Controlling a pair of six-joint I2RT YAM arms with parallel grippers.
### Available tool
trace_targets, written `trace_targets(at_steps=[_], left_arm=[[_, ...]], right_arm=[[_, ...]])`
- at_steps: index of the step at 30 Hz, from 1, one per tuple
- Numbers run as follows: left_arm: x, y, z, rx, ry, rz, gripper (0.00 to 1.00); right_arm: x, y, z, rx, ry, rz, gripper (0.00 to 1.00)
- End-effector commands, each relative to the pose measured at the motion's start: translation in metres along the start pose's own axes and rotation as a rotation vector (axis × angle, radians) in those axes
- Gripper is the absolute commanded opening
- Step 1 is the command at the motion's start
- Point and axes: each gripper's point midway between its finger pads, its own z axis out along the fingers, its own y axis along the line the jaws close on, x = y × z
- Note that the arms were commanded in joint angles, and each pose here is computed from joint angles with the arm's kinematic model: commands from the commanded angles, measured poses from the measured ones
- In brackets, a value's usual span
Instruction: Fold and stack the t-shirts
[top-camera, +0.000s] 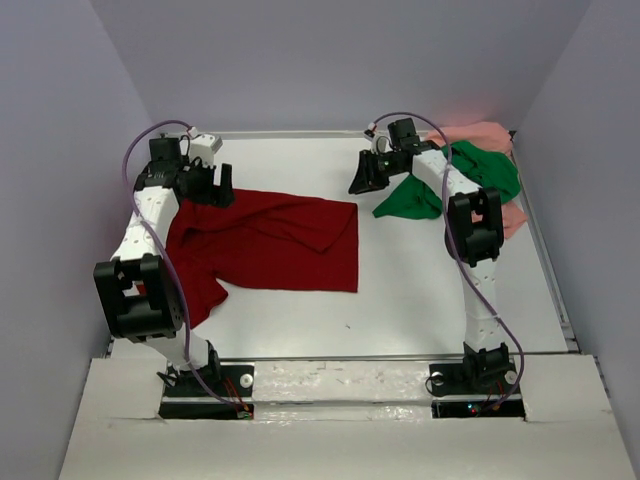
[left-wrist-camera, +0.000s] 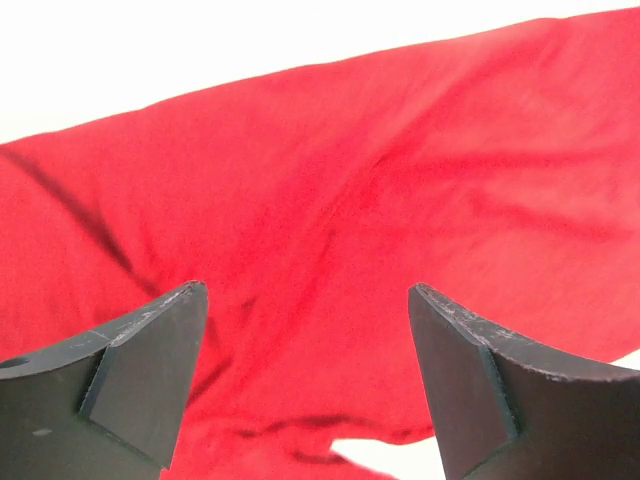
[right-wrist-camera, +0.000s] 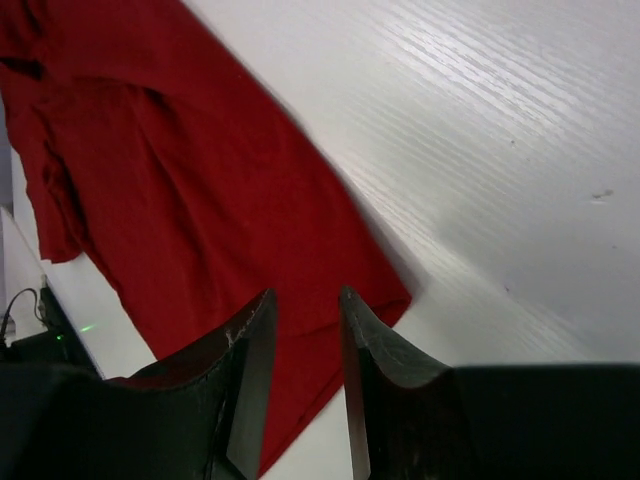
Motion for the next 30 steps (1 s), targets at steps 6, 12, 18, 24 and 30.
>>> trace_targets(at_steps=[6,12,18,24,30], left_arm=[[-0.05,-0.009,-0.005,0.019,-0.199,-0.052,0.92],[-0.053,-0.019,-0.002,0.017,-0.216,-0.087,0.92],[-0.056,-0.031,-0.007,0.048,-0.249,-0.089,0.92],[-0.055,-0.032,-0.019,0.015,-0.257,-0.093,0.93],[-0.047,-0.03,-0.019,0.001,-0.229,-0.101,0.93]], right_arm=[[-0.008,0.058,-0.004,-0.175,-0.026,-0.065,0.37],[0.003,0.096,-0.005,-0.288,0.021,-0.064,0.29],[0.031,0.152,-0.016,-0.551,0.136,-0.056,0.44],[0.052,0.123,-0.008,-0.252,0.113,-0.039,0.47],[0.086,0.106,-0.021,-0.115,0.116,-0.023,0.48]])
